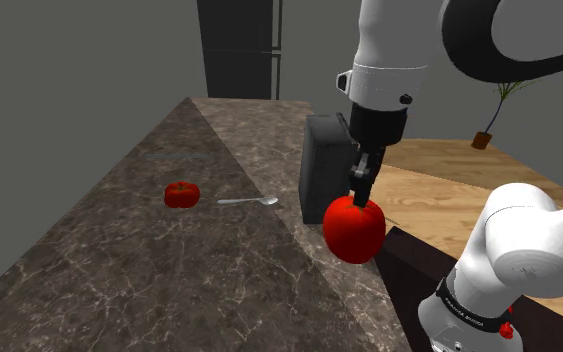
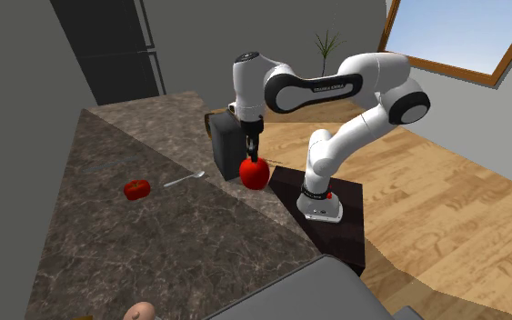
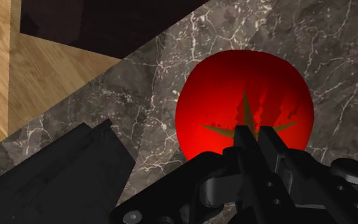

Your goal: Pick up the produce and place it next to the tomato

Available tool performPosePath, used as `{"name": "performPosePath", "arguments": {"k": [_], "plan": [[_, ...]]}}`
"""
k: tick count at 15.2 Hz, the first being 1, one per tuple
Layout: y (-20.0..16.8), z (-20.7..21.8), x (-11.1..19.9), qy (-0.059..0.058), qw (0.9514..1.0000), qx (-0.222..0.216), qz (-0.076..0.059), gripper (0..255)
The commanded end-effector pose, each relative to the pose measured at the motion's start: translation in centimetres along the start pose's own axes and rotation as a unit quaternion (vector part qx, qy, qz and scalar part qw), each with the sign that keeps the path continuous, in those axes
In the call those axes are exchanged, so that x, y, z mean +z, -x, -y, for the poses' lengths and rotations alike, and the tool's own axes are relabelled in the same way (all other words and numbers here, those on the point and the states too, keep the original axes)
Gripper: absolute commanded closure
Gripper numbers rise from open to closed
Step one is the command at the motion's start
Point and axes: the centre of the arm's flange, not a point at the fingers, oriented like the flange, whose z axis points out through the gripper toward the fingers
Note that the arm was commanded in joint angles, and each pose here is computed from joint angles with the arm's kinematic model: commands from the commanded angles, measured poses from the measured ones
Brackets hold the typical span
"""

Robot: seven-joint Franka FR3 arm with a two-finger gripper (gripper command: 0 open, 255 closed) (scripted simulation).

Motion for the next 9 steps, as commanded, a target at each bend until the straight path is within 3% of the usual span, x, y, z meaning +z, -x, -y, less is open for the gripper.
{"name": "performPosePath", "arguments": {"k": [1,9], "plan": [[0.1,-0.1,-1.2,0.0,1.0,0.0,0.0,255],[0.3,-0.1,-5.4,0.0,1.0,0.0,0.0,255]]}}
